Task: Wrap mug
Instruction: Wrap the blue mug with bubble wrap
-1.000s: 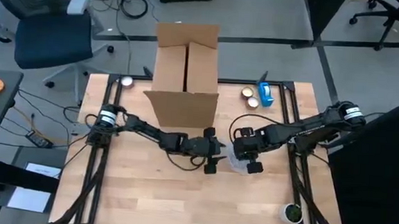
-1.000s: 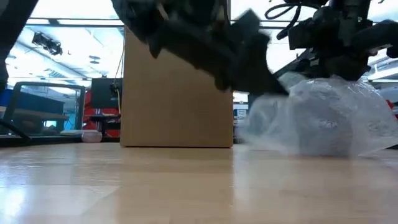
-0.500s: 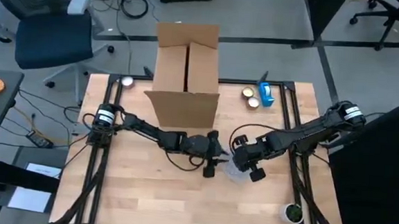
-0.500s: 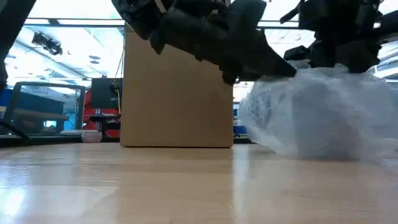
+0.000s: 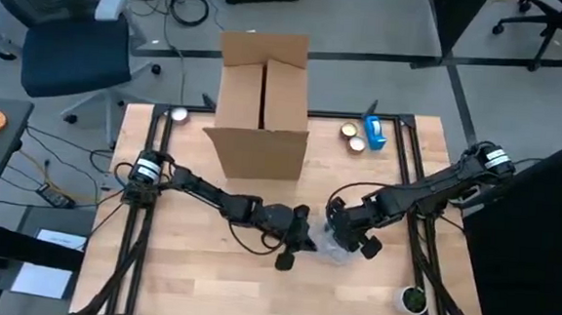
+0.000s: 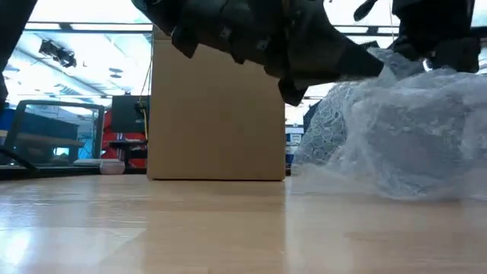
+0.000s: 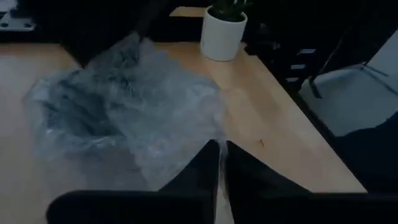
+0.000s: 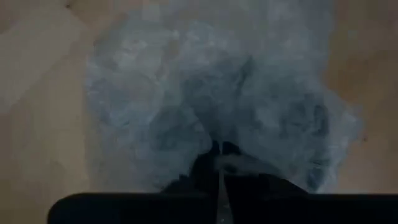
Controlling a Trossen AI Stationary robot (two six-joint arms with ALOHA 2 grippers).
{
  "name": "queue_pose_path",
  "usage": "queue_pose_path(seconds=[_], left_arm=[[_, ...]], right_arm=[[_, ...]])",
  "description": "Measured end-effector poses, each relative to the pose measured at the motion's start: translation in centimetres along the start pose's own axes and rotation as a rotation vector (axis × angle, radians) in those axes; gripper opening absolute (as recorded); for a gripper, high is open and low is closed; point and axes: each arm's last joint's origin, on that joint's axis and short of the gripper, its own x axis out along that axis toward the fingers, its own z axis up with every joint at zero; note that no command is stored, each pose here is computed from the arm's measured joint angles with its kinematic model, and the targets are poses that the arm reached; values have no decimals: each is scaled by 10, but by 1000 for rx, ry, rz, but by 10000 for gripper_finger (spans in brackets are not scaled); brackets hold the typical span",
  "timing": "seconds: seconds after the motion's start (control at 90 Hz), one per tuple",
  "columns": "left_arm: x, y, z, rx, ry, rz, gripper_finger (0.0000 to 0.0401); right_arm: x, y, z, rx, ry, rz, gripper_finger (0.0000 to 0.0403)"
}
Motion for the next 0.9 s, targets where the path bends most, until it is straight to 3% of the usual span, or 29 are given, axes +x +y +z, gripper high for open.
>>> queue_pose_path(seconds=[0.356, 0.511, 0.689, 0.9], left_arm=[[0, 4, 1, -11, -14, 105, 1], [0, 3, 2, -14, -26, 104, 0], [-1, 5, 7, -34, -83, 102, 0], [-3, 19, 24, -75, -154, 54, 0]], right_arm=[[-39, 3, 24, 42, -2, 14, 0], [-58, 2, 33, 36, 6, -29, 0], [-80, 1, 50, 23, -92, -84, 0], [-80, 1, 54, 32, -131, -91, 0]])
